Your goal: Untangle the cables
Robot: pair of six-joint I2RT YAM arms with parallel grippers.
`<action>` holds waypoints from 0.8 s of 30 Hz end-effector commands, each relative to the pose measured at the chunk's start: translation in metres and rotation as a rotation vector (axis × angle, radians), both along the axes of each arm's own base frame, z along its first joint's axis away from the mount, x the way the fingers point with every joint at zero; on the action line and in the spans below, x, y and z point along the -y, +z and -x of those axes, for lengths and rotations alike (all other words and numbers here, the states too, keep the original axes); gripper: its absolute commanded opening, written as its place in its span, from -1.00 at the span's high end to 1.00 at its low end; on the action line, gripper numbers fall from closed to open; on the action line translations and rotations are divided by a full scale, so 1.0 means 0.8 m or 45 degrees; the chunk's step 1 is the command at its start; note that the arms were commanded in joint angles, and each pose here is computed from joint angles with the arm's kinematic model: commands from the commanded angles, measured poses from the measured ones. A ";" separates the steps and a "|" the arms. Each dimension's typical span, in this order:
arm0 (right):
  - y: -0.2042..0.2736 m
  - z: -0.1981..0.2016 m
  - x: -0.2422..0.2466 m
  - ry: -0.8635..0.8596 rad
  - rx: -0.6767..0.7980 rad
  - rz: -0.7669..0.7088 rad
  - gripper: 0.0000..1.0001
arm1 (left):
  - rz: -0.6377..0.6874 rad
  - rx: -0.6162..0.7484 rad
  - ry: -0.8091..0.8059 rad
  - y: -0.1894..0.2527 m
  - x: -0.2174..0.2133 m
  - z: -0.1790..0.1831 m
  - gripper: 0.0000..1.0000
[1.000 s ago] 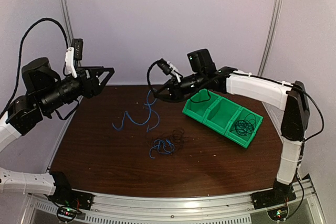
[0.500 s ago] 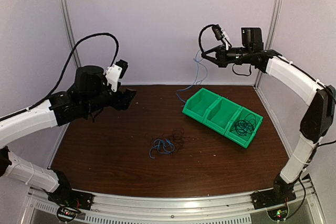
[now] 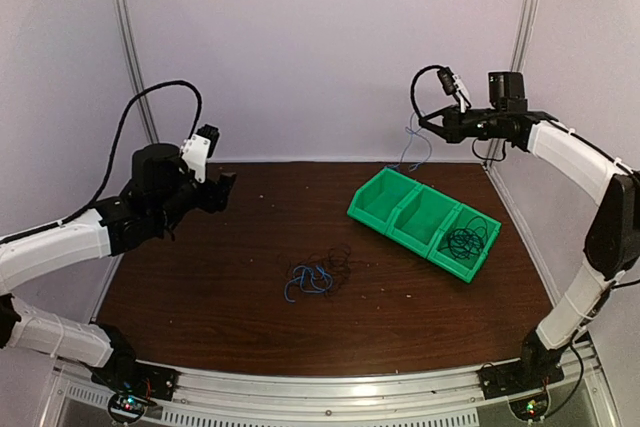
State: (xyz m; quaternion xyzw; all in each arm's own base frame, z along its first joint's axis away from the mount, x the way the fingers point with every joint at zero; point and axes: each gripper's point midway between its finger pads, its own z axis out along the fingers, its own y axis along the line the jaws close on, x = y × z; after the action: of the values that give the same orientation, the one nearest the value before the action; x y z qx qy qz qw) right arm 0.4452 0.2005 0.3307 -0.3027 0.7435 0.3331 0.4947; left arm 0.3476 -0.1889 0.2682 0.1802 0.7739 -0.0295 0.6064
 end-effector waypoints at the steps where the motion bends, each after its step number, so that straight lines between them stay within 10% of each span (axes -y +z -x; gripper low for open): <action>1: 0.008 0.008 0.031 -0.050 0.040 0.011 1.00 | 0.114 0.112 -0.012 0.037 0.003 0.001 -0.49; 24: -0.023 0.033 0.098 -0.136 -0.022 -0.049 1.00 | 0.095 0.097 -0.007 0.032 0.003 -0.001 -0.48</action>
State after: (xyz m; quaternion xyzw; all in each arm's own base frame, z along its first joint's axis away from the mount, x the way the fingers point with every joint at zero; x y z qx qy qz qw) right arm 0.4258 0.1303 0.2678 -0.2388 0.7893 0.3248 0.4631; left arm 0.3470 -0.1893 0.2817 0.1711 0.7612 -0.0407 0.6242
